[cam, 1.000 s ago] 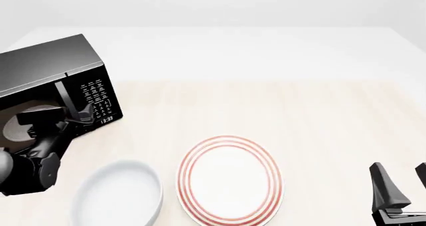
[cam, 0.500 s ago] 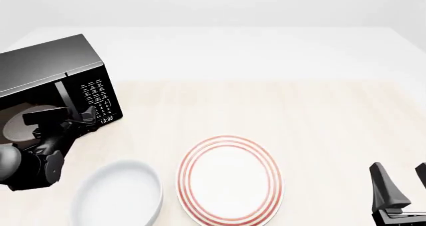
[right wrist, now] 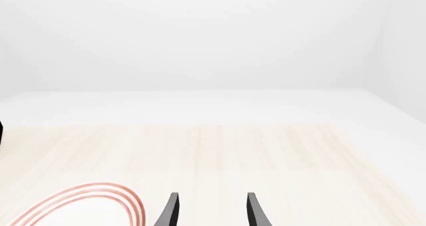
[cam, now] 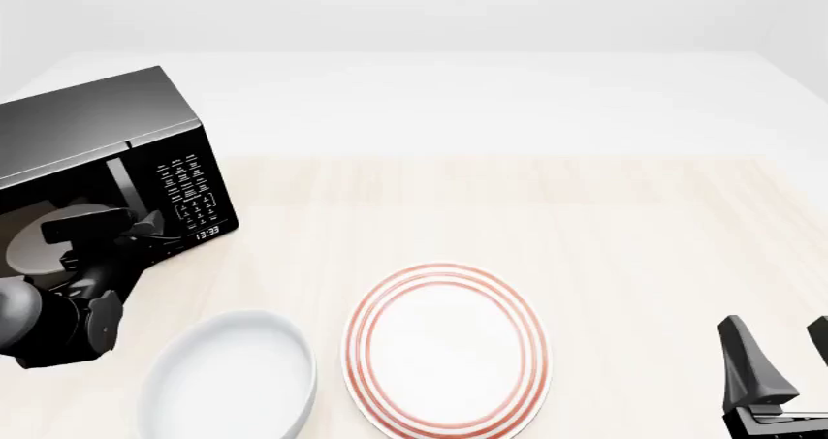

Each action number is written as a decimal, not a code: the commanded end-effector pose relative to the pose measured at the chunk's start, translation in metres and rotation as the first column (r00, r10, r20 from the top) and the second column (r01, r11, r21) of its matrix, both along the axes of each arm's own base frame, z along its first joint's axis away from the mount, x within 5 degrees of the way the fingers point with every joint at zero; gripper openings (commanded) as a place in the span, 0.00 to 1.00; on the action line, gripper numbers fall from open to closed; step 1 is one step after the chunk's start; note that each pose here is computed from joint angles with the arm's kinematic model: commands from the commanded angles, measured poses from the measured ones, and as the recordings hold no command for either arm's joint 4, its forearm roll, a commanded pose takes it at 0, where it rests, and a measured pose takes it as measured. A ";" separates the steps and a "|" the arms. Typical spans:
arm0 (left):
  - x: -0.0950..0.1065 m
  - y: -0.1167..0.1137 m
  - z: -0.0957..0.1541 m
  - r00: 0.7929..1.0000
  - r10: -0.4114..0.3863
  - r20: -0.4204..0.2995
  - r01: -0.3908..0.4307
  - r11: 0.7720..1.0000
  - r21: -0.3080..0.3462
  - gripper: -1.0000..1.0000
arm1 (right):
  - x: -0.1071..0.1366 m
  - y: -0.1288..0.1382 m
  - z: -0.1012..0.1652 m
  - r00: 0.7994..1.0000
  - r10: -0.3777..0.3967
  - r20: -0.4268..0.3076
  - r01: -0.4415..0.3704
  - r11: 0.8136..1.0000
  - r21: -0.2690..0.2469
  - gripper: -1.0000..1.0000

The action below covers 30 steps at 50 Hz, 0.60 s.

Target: Open the microwave.

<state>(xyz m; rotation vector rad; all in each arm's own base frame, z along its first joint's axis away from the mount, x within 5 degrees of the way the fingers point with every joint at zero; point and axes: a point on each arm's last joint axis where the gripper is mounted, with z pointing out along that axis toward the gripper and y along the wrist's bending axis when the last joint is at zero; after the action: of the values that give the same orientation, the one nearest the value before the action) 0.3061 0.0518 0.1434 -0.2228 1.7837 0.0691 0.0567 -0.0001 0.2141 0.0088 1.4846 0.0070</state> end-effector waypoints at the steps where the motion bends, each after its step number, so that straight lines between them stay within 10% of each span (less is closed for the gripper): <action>1: -0.001 -0.004 -0.001 1.000 -0.017 0.002 0.017 1.000 -0.001 0.00 | 0.000 0.000 0.000 1.000 0.000 0.000 0.000 1.000 0.000 1.00; 30: -0.026 -0.025 0.021 0.995 -0.079 0.057 0.078 0.997 0.018 0.00 | 0.000 0.000 0.000 1.000 0.000 0.000 0.000 1.000 0.000 1.00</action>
<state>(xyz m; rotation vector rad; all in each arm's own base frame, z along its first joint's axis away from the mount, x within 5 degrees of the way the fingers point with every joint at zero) 0.2828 0.0413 0.1455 -0.2025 1.8028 0.0639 0.0567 -0.0001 0.2141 0.0088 1.4846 0.0069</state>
